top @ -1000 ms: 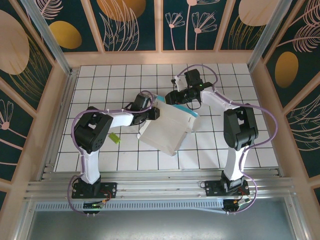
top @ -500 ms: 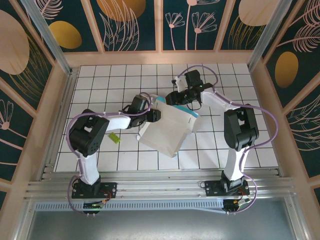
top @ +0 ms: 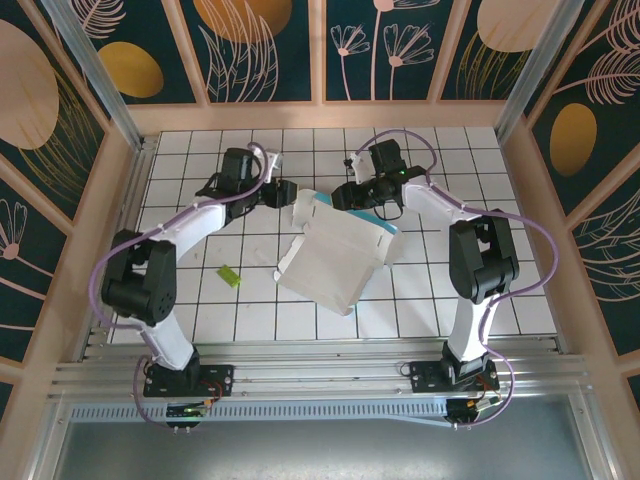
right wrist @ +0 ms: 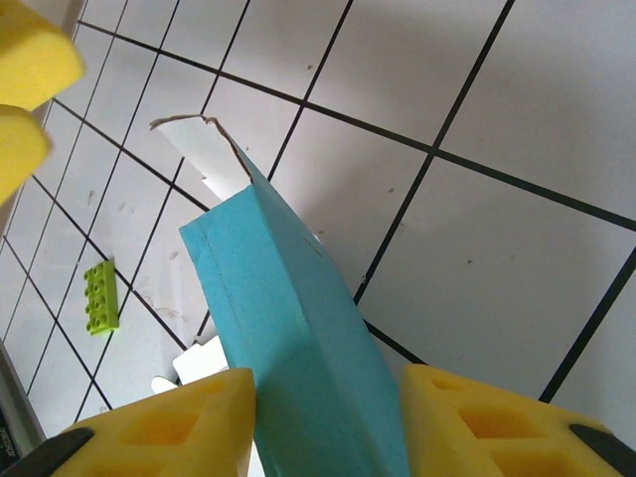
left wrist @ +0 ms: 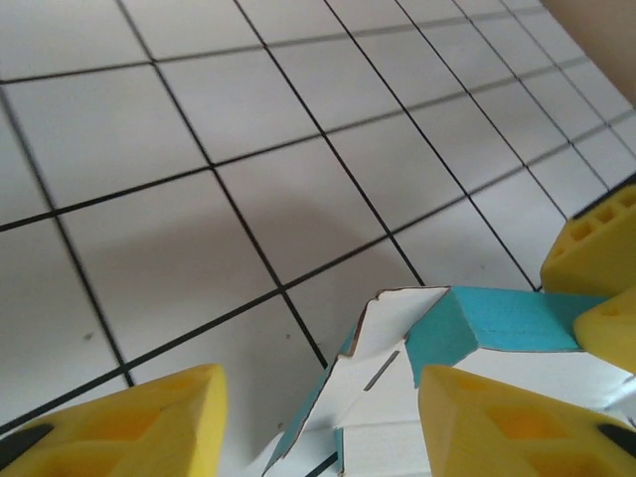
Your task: Fold the paper box
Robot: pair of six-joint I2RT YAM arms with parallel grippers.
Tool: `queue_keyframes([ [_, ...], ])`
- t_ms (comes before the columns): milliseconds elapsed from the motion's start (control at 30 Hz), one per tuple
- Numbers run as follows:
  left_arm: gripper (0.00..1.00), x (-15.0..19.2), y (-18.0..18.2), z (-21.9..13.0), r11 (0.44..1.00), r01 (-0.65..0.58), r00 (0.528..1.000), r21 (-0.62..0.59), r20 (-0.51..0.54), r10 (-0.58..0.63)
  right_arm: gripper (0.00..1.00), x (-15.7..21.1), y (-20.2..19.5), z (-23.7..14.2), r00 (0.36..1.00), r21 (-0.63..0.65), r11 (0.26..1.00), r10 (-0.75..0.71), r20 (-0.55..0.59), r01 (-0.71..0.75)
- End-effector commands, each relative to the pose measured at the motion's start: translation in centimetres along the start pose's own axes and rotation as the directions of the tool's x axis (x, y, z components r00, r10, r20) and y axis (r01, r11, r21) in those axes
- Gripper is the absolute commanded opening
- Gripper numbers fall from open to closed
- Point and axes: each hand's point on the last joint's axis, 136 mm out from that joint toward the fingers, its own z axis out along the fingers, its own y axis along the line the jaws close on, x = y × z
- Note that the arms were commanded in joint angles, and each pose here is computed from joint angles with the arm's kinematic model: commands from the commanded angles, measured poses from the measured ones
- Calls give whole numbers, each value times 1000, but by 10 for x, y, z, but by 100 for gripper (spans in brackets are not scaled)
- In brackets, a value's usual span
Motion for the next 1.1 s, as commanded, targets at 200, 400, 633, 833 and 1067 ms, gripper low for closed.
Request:
queue_keyframes([
  [200, 43, 49, 5, 37, 996, 10, 981, 92, -195, 8, 43, 13, 10, 1, 1000, 19, 1000, -1, -27, 2],
  [400, 21, 52, 0, 39, 990, 69, 983, 120, -177, -47, 43, 19, 11, 5, 1000, 27, 1000, 2, -29, -1],
  [633, 12, 52, -14, 33, 967, 185, 975, 175, -159, -158, 41, 21, 12, 6, 1000, 72, 997, -2, 8, 2],
  [833, 12, 51, -28, 29, 928, 288, 952, 235, -177, -250, 41, 24, 9, 12, 1000, 106, 994, -10, 8, 10],
  [1067, 13, 54, -45, 21, 915, 316, 940, 251, -218, -264, 40, 23, 1, 14, 999, 181, 983, -20, 31, 14],
])
